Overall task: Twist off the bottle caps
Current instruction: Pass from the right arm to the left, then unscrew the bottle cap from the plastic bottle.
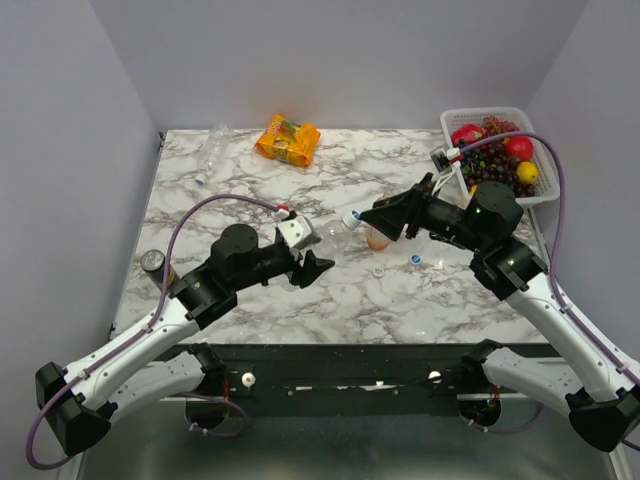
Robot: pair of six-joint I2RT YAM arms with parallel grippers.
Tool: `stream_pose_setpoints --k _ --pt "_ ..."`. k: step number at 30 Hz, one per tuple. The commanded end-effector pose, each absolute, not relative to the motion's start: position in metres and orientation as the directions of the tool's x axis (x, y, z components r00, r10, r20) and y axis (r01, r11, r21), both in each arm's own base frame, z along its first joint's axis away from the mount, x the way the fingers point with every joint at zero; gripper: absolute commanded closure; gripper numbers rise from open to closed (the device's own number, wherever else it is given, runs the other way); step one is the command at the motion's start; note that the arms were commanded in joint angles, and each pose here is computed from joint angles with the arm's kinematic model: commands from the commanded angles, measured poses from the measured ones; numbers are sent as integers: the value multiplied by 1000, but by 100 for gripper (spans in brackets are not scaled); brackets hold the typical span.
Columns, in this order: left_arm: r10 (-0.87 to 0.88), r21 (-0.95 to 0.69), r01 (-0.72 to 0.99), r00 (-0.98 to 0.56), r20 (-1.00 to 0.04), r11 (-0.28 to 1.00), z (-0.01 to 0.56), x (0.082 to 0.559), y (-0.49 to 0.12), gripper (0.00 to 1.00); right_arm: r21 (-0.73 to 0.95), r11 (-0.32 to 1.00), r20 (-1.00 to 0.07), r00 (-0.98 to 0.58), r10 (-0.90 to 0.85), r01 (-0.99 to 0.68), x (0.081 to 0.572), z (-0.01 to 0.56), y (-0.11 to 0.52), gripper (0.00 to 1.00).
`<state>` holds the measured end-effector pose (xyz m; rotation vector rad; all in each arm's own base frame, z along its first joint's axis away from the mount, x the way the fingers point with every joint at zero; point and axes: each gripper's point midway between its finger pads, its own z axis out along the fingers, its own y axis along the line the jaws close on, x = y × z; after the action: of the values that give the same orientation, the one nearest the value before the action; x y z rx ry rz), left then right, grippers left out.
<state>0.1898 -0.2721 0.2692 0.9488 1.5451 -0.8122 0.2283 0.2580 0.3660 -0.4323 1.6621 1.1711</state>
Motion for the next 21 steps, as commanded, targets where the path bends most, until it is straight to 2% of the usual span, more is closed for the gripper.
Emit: stream_pose_setpoints --k 1,12,21 --pt "76 -4 842 -54 -996 540 287 201 -260 59 556 470 -830 -427 360 -686 246 368 262 32" --pt "112 -6 810 -89 -990 587 275 211 -257 59 608 367 -779 -439 448 -704 237 379 282 32" --pt "118 -7 808 -95 -988 589 272 213 -257 59 619 376 -778 -470 417 -690 238 367 292 33"
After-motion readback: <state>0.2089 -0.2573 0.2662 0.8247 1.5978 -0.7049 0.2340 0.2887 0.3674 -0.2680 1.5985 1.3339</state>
